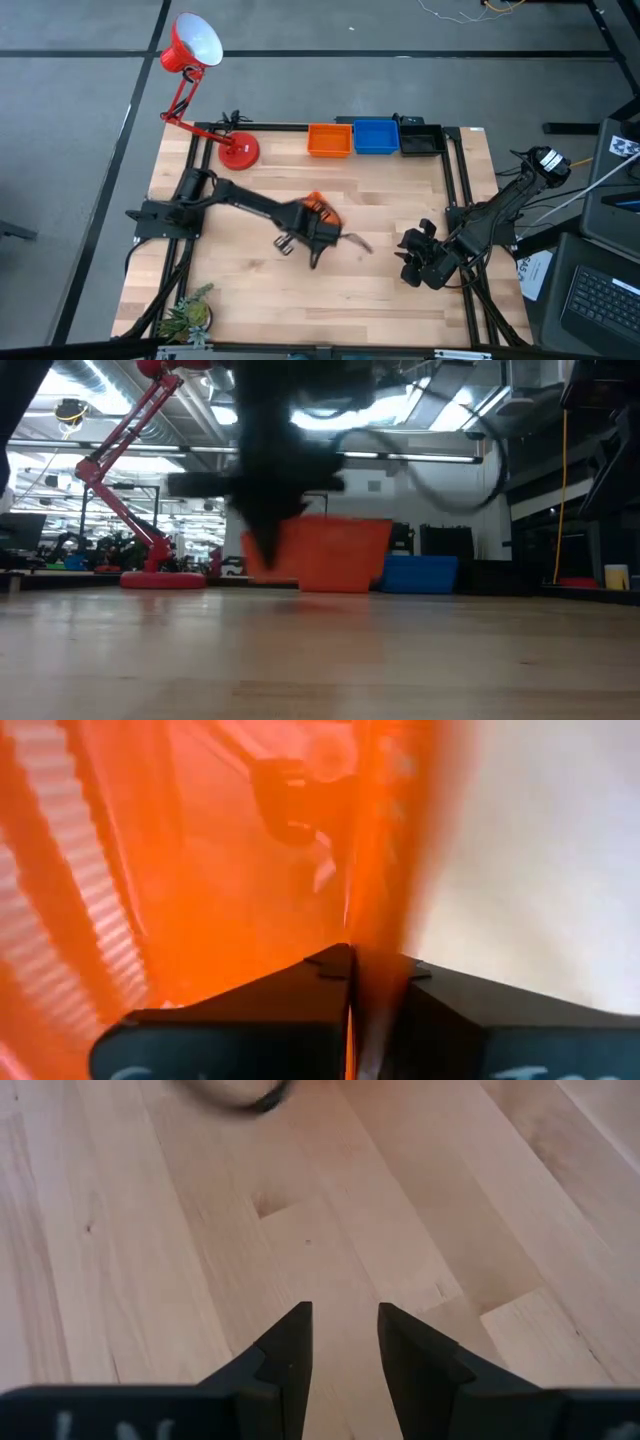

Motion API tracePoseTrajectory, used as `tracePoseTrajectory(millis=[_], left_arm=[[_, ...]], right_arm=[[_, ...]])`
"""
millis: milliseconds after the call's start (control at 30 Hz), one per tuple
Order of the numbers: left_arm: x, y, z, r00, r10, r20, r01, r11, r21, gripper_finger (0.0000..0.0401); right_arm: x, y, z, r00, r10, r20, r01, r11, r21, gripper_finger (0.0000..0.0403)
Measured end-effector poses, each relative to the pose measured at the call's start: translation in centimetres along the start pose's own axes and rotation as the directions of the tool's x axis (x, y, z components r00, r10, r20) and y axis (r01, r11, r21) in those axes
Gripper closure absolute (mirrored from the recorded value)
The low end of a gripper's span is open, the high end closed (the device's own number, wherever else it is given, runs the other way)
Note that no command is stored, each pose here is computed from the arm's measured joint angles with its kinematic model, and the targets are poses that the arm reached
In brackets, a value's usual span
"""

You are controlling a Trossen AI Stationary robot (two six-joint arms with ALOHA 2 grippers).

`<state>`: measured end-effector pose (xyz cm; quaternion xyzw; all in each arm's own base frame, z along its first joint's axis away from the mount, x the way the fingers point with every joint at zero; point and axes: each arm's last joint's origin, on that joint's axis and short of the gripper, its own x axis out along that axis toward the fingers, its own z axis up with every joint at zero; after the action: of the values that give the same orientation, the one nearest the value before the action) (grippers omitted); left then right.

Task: Stack baskets by color
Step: Stack the bottom orange bin on the top orange bins

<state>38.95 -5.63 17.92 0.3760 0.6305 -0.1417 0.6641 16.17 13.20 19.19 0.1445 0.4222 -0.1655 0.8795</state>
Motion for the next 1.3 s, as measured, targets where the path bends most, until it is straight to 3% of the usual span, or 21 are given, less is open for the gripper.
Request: tracePoseTrajectory(millis=[100, 200, 333, 433, 500, 567, 733, 1033, 1133, 1300], left_arm=[[-2.2, 3.8, -0.2, 0.995, 0.091, 0.047, -0.086, 0.991, -0.102, 0.04], [-4.8, 7.9, -1.2, 0.974, 0.211, 0.081, -0.187, 0.954, -0.232, 0.0401], [-7.7, 14.1, -5.1, 0.935, 0.349, 0.06, -0.279, 0.83, -0.484, 0.0401], [-8.7, 18.5, -9.8, 0.917, 0.385, 0.1, -0.223, 0.706, -0.672, 0.0401], [-8.3, 20.6, -12.9, 0.914, 0.374, 0.155, -0.156, 0.68, -0.716, 0.0401], [-6.9, 22.1, -15.8, 0.922, 0.343, 0.179, -0.113, 0.68, -0.725, 0.0401], [-2.3, 23.7, -19.3, 0.957, 0.25, 0.15, -0.049, 0.646, -0.762, 0.0401], [2.6, 23.8, -18.5, 0.977, 0.139, 0.159, 0.028, 0.66, -0.751, 0.0401], [3.7, 23.6, -18.0, 0.982, 0.111, 0.153, 0.05, 0.629, -0.776, 0.0401], [4.7, 23.6, -18.3, 0.991, 0.107, 0.084, 0.012, 0.546, -0.838, 0.0401]], right_arm=[[0.0, 0.0, 0.0, 1.0, -0.001, -0.001, 0.001, 1.0, -0.001, 0.0287], [0.0, 0.0, 0.0, 1.0, -0.003, -0.001, 0.003, 1.0, -0.005, 0.0287], [0.0, -0.1, 0.0, 1.0, -0.006, -0.003, 0.006, 1.0, -0.008, 0.0287], [0.0, -0.1, -0.1, 1.0, -0.011, -0.005, 0.011, 1.0, -0.013, 0.0287], [0.0, -0.1, -0.1, 1.0, -0.011, -0.005, 0.011, 1.0, -0.029, 0.0287], [0.0, -0.1, -0.1, 1.0, -0.011, -0.005, 0.011, 0.999, -0.036, 0.0287], [0.0, -0.1, -0.1, 1.0, -0.011, -0.005, 0.011, 0.999, -0.038, 0.0287], [0.0, -0.2, -0.1, 1.0, -0.02, -0.009, 0.02, 0.999, -0.044, 0.0287], [0.0, -0.2, -0.1, 1.0, -0.02, -0.009, 0.02, 0.999, -0.044, 0.0287], [0.0, -0.2, -0.1, 1.0, -0.018, -0.013, 0.017, 0.999, -0.042, 0.0287]])
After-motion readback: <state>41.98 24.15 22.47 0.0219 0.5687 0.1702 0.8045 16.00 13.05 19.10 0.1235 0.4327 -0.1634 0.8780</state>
